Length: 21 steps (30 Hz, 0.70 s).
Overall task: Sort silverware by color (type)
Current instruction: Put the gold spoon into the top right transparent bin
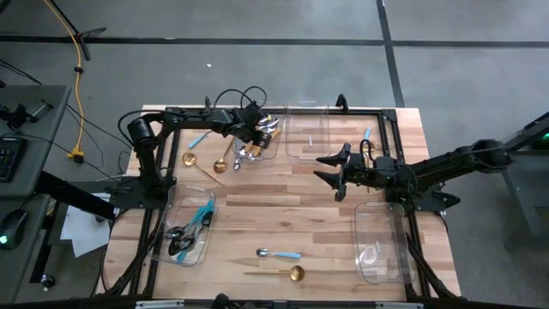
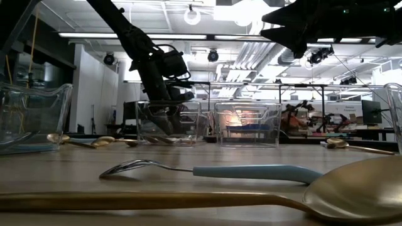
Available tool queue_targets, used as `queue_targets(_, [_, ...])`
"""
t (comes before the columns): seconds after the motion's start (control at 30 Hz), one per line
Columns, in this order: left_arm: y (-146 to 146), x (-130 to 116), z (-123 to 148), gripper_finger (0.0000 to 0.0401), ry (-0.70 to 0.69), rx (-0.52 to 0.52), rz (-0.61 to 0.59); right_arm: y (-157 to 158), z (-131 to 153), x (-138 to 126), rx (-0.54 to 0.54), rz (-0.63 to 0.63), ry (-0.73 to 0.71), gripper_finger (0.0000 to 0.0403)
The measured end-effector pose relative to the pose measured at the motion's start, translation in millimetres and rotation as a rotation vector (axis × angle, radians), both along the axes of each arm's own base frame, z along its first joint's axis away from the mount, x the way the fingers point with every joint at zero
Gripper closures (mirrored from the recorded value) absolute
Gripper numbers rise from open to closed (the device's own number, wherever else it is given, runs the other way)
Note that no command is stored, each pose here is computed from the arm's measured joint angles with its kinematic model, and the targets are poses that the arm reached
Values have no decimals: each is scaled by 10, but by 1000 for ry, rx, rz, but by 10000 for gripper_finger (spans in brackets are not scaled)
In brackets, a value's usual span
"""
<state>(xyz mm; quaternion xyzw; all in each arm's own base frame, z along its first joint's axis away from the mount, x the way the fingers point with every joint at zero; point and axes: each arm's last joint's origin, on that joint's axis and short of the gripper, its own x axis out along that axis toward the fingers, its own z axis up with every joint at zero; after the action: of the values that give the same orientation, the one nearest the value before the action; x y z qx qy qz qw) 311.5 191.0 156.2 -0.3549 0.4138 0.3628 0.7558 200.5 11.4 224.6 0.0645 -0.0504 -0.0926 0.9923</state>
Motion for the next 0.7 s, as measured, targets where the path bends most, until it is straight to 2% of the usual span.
queue_targets(0.37, [19, 16, 62, 258, -16, -20, -10, 0, 0, 0, -7, 0, 1, 201])
queue_targets(0.53, [70, 44, 382, 258, -98, 4, -35, 0, 1, 0, -7, 0, 1, 201])
queue_targets(0.7, [44, 9, 919, 258, -209, 82, -81, 0, 0, 0, -8, -1, 1, 201])
